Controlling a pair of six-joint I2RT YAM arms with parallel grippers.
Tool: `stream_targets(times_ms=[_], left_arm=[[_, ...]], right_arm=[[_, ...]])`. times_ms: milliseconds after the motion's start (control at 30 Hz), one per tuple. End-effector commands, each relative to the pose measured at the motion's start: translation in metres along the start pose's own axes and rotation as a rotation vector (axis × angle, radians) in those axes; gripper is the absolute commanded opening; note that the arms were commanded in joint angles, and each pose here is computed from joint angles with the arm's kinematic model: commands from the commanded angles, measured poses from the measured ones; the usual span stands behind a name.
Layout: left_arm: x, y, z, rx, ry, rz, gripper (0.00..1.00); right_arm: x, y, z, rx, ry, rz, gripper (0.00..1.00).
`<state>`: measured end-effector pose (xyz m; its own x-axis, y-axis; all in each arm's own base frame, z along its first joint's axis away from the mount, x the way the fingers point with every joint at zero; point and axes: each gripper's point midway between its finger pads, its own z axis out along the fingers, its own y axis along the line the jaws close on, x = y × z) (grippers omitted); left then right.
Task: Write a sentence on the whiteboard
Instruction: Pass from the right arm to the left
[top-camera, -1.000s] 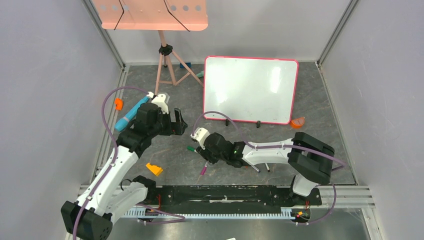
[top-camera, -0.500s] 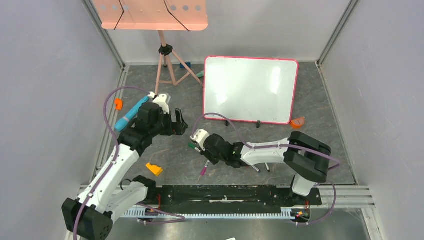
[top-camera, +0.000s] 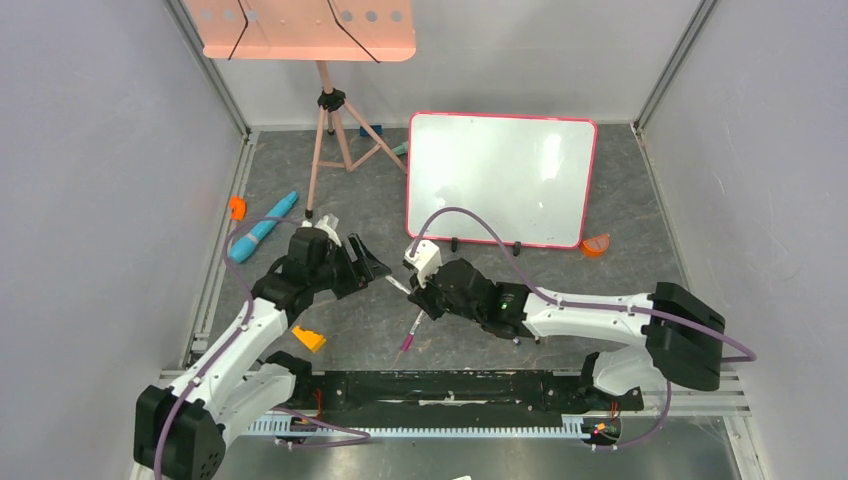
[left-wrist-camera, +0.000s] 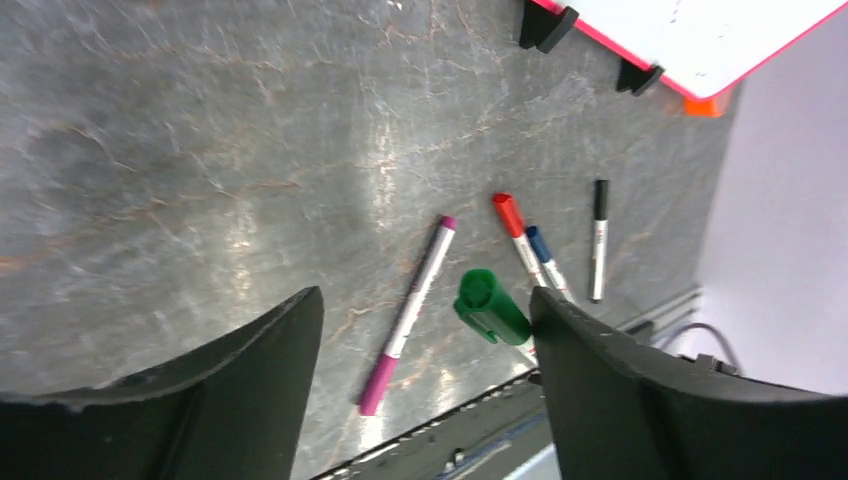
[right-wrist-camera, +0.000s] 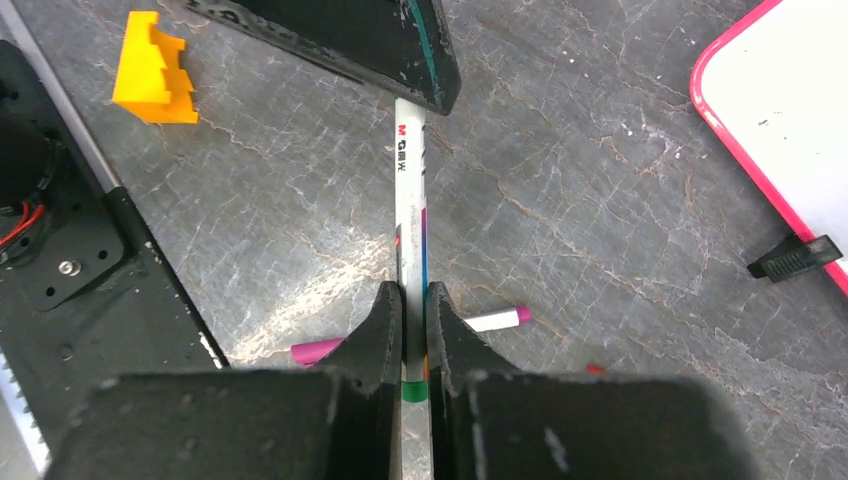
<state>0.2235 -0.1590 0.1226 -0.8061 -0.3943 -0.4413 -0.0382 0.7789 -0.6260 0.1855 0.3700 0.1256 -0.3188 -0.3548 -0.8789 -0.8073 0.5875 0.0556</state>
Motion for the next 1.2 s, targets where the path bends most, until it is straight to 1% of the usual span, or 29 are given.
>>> stream_targets(times_ms=[0, 100, 300, 333, 400, 500, 567, 633, 667, 733, 833, 867, 900, 933, 967, 1000, 1033, 1167], left_arm=[[-0.011, -0.041, 0.000, 0.188, -0.040, -0.234, 0.74], [-0.010, -0.041, 0.002, 0.197, -0.034, -0.273, 0.69], [-0.013, -0.048, -0.004, 0.227, -0.043, -0.304, 0.67], [-0.013, -0.046, -0.004, 0.218, -0.048, -0.309, 0.65], [-0.014, -0.042, -0.006, 0.198, -0.067, -0.323, 0.56], [-0.015, -0.040, -0.008, 0.202, -0.091, -0.340, 0.40], [-0.014, -0.040, -0.008, 0.208, -0.093, -0.344, 0.25], [-0.012, -0.039, -0.007, 0.206, -0.083, -0.342, 0.15], [-0.012, -0.040, -0.007, 0.206, -0.077, -0.341, 0.12], [-0.010, -0.040, -0.007, 0.209, -0.068, -0.336, 0.02], [-0.011, -0.043, -0.008, 0.221, -0.071, -0.331, 0.02], [-0.012, -0.044, -0.009, 0.224, -0.076, -0.332, 0.02], [-0.014, -0.044, -0.009, 0.228, -0.082, -0.339, 0.02], [-0.015, -0.046, -0.010, 0.236, -0.087, -0.352, 0.02], [-0.016, -0.047, -0.010, 0.251, -0.093, -0.371, 0.02], [-0.017, -0.050, -0.011, 0.271, -0.096, -0.404, 0.02], [-0.019, -0.054, -0.011, 0.307, -0.104, -0.431, 0.02], [-0.027, -0.066, -0.015, 0.426, -0.124, -0.582, 0.02]], right_arm=[[-0.021, 0.003, -0.013, -0.018, -0.079, 0.041, 0.00], [-0.025, 0.003, -0.016, -0.020, -0.090, 0.043, 0.00], [-0.028, 0.004, -0.017, -0.022, -0.088, 0.055, 0.00], [-0.029, 0.004, -0.018, -0.025, -0.091, 0.058, 0.00], [-0.029, 0.006, -0.018, -0.032, -0.090, 0.057, 0.00], [-0.028, 0.006, -0.016, -0.031, -0.077, 0.050, 0.00], [-0.028, 0.007, -0.014, -0.033, -0.073, 0.047, 0.00], [-0.031, 0.007, -0.015, -0.035, -0.078, 0.049, 0.00], [-0.032, 0.008, -0.015, -0.037, -0.081, 0.050, 0.00], [-0.036, 0.008, -0.016, -0.038, -0.090, 0.055, 0.00], [-0.038, 0.003, -0.018, -0.010, -0.094, 0.090, 0.00], [-0.040, 0.000, -0.019, -0.003, -0.097, 0.122, 0.10], [-0.043, -0.002, -0.020, -0.009, -0.105, 0.161, 0.32], [-0.046, -0.004, -0.022, -0.018, -0.120, 0.199, 0.63], [-0.047, -0.005, -0.025, -0.035, -0.137, 0.240, 0.80], [-0.054, -0.007, -0.030, -0.052, -0.183, 0.292, 0.85], [-0.056, -0.010, -0.034, -0.065, -0.228, 0.337, 0.85], [-0.072, -0.024, -0.064, -0.148, -0.478, 0.555, 0.79]])
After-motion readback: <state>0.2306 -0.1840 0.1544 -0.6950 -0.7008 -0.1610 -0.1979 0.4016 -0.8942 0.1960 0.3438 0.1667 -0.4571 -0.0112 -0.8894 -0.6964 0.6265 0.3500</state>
